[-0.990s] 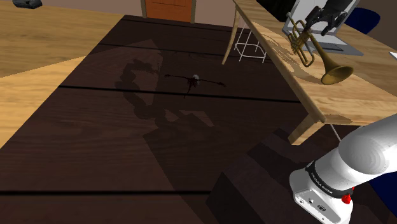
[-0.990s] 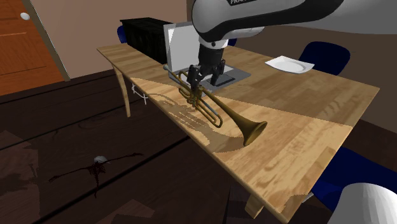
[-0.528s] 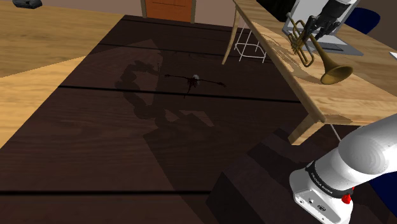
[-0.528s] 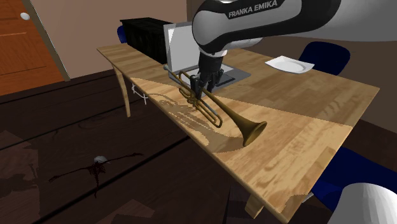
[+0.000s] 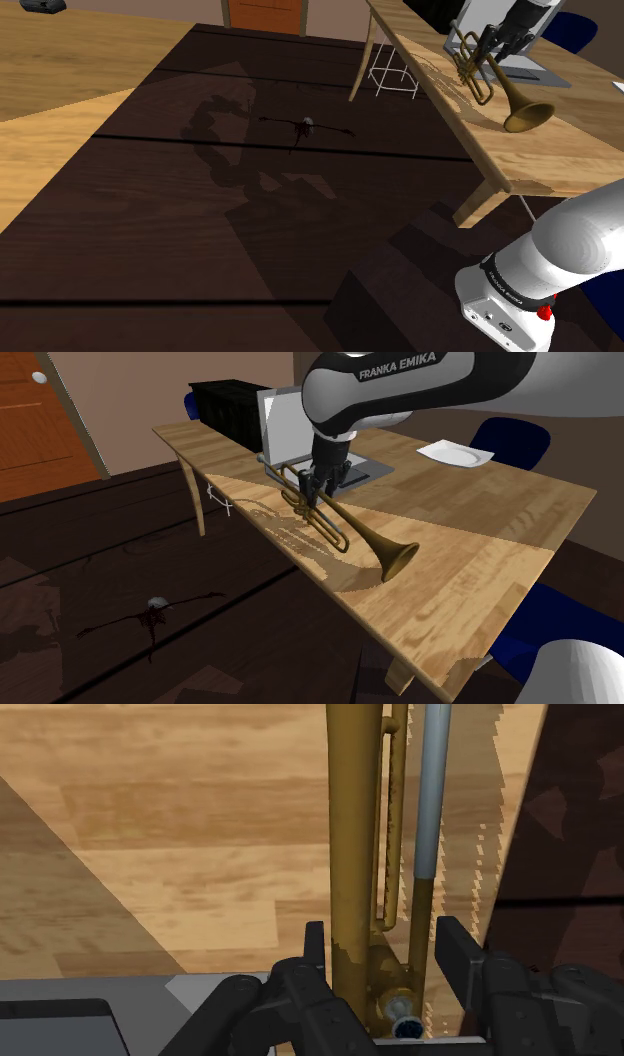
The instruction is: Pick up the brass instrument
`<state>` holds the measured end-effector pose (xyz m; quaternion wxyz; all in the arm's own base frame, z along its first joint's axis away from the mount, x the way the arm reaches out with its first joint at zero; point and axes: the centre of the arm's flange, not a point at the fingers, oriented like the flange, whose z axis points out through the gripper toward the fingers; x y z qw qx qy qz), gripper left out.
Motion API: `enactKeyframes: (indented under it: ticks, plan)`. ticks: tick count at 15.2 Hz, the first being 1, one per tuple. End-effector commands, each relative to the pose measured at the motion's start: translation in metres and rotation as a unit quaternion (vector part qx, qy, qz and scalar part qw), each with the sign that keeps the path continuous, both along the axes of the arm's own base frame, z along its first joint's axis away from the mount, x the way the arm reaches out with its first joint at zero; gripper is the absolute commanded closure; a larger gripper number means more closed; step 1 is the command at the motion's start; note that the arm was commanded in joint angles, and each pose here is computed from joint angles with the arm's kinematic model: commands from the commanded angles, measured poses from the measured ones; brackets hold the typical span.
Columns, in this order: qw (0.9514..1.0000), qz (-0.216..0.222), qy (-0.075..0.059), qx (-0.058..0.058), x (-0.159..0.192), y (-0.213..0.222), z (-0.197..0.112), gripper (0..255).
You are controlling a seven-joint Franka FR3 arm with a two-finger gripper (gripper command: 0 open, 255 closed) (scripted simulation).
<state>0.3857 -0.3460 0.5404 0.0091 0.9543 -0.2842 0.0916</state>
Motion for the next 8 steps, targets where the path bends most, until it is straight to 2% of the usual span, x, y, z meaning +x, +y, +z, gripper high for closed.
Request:
enactKeyframes:
  ticks: [1, 8]
  plan:
    - [1.0000, 0.000, 0.002, 0.001, 0.000, -0.001, 0.004, 255]
    - [1.0000, 0.000, 0.002, 0.001, 0.000, -0.001, 0.040, 255]
